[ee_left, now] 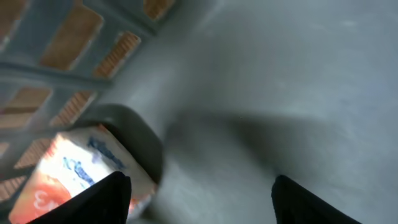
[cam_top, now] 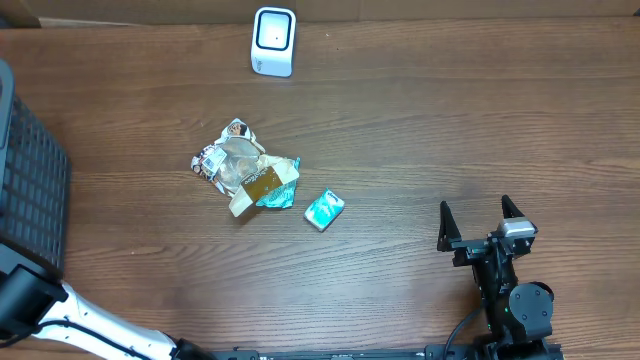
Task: Scan the item barcode
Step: 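Grasp the orange Kleenex tissue pack in the basket with the left gripper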
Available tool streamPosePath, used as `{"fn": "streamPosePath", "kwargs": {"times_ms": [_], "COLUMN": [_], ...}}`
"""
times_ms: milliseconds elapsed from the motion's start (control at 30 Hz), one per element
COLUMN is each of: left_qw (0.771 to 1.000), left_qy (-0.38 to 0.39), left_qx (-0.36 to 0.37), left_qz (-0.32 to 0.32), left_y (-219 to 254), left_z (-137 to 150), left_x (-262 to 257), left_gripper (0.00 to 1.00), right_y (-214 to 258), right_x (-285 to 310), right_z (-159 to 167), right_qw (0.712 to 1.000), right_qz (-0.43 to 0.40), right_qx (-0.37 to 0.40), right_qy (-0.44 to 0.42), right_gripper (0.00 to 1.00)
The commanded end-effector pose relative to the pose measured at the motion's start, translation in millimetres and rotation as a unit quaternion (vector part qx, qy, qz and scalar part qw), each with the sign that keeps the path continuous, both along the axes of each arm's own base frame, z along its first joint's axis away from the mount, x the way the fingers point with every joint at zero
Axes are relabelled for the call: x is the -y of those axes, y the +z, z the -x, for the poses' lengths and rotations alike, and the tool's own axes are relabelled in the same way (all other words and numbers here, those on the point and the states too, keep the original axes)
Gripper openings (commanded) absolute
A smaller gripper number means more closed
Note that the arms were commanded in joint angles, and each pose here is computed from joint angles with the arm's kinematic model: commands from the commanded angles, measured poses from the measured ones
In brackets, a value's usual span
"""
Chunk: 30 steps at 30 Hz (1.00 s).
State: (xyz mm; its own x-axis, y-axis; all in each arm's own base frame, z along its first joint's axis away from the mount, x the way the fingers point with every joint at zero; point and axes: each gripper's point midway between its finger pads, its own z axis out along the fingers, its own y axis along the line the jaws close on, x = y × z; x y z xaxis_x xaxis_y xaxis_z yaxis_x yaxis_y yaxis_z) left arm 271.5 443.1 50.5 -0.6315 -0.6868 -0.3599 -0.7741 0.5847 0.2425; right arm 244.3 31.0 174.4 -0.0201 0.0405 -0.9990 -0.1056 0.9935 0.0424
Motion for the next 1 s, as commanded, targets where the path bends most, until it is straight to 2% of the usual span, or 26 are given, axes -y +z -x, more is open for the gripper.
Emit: {"fn": "streamPosePath", "kwargs": {"times_ms": [0,167,367,467,567,600,633,833,967], "left_qw": [0.999,0.999,0.999,0.998,0.997,0.997,0.998,0.999,0.994], "left_qy": [0.002,0.01,0.026,0.036,0.052,0.054,0.054,0.029,0.016], "left_qx": [-0.02,-0.016,-0.036,-0.046,-0.041,-0.039,-0.037,-0.003,0.103], "left_qz": [-0.025,-0.03,-0.004,0.018,0.025,0.025,0.026,0.042,0.019], "left_y": [0,-2,-27,-43,-47,-48,-48,-34,29], "left_z": [7,12,35,48,50,49,48,26,-19], "left_x": [-11,-19,-23,-20,-17,-17,-17,-3,7], "left_gripper": [0.74,0.74,0.71,0.57,0.28,0.14,0.04,0.04,0.04], "right_y": [-3,-3,-3,-3,-3,-3,-3,-3,-3], "right_x": [-1,-1,-1,-1,-1,-1,-1,-1,-1], "right_z": [0,0,0,0,0,0,0,0,0], "right_qw": [1.0,1.0,1.0,1.0,1.0,1.0,1.0,1.0,1.0], "right_qz": [0.002,0.002,0.002,0.002,0.002,0.002,0.002,0.002,0.002], "right_qx": [0.0,0.0,0.0,0.0,0.0,0.0,0.0,0.0,0.0], "right_qy": [0.002,0.002,0.002,0.002,0.002,0.002,0.002,0.002,0.002], "right_gripper": [1.0,1.0,1.0,1.0,1.0,1.0,1.0,1.0,1.0]}}
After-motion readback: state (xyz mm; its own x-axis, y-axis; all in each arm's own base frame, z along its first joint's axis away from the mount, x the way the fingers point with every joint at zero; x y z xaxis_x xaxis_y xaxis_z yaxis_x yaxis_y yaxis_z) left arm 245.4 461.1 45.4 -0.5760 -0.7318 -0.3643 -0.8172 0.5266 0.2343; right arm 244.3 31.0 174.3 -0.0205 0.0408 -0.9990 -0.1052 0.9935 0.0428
